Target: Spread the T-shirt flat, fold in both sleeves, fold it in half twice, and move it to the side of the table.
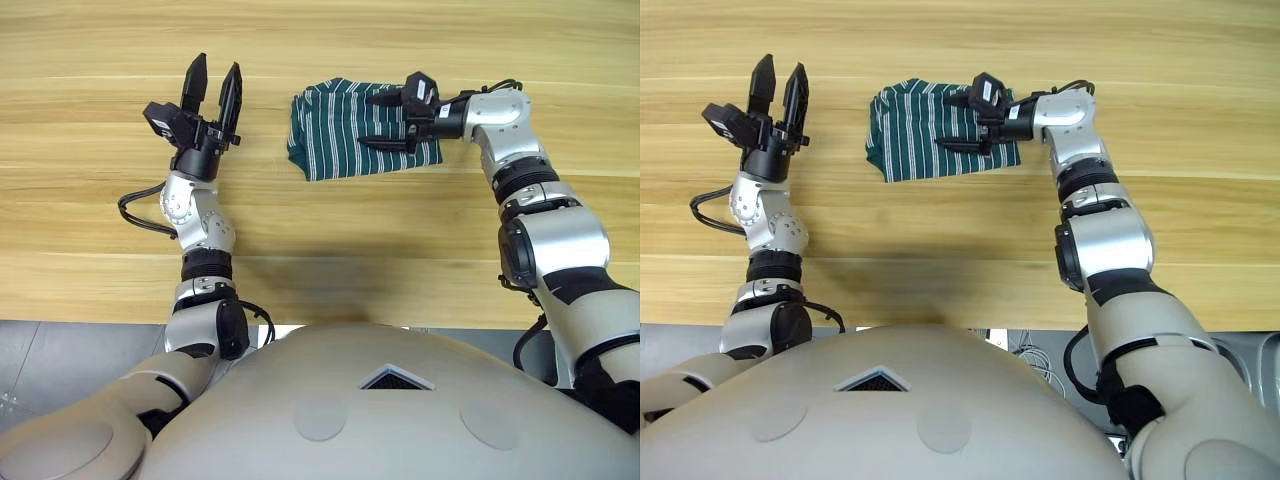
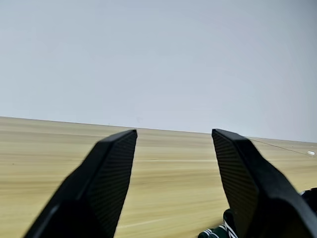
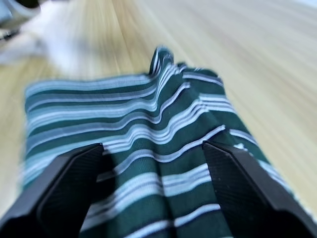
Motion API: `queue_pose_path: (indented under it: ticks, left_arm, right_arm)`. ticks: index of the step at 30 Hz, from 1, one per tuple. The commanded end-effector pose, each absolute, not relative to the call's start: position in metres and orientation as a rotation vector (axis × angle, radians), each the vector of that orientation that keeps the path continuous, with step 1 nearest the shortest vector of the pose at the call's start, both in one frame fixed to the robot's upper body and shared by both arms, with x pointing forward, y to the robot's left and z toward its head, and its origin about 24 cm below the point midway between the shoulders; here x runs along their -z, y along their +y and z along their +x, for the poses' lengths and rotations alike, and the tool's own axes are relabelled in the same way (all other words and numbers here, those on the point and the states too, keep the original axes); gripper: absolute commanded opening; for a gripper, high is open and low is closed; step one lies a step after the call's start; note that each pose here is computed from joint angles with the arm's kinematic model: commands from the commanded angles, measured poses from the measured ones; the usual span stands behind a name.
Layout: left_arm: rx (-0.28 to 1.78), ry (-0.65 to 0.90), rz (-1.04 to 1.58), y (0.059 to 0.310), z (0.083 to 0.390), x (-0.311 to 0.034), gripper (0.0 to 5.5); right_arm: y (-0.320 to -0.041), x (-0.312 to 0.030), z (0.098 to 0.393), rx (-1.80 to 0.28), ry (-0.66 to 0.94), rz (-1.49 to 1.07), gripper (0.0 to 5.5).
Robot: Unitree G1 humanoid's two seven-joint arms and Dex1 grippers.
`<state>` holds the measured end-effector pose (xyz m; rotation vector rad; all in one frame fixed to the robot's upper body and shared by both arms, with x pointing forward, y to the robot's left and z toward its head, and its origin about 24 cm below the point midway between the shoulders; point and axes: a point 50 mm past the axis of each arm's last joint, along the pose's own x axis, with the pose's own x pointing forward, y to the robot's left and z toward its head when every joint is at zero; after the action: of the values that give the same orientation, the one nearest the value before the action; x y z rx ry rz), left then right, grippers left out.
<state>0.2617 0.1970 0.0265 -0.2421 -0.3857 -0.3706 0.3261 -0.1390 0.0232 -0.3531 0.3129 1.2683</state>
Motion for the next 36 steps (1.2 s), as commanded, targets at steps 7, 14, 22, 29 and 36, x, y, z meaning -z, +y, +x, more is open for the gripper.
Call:
queue_pose_path:
  ticks: [7, 14, 22, 29, 36]
  left_arm:
    - [0.366, -0.354, -0.263, 0.197, 0.267, -0.024, 2.68]
    - [0.300, -0.374, -0.258, 0.209, 0.254, -0.021, 2.68]
    - [0.245, -0.344, -0.256, 0.209, 0.252, -0.011, 2.68]
    - [0.151, -0.277, -0.113, 0.227, 0.269, -0.012, 2.68]
    - [0.109, -0.198, 0.125, 0.219, 0.291, -0.013, 2.68]
  right_arm:
    - [-0.171, 0.006, 0.324, -0.904, 0.487, -0.331, 3.73]
    - [-0.347, 0.026, 0.254, 0.145, 0.630, -0.214, 3.73]
    - [-0.379, 0.025, 0.224, 0.436, 0.570, -0.194, 3.73]
    - [-0.289, -0.066, 0.330, 0.094, -0.136, -0.270, 3.73]
    - [-0.229, -0.041, 0.329, 0.079, -0.210, -0.181, 3.73]
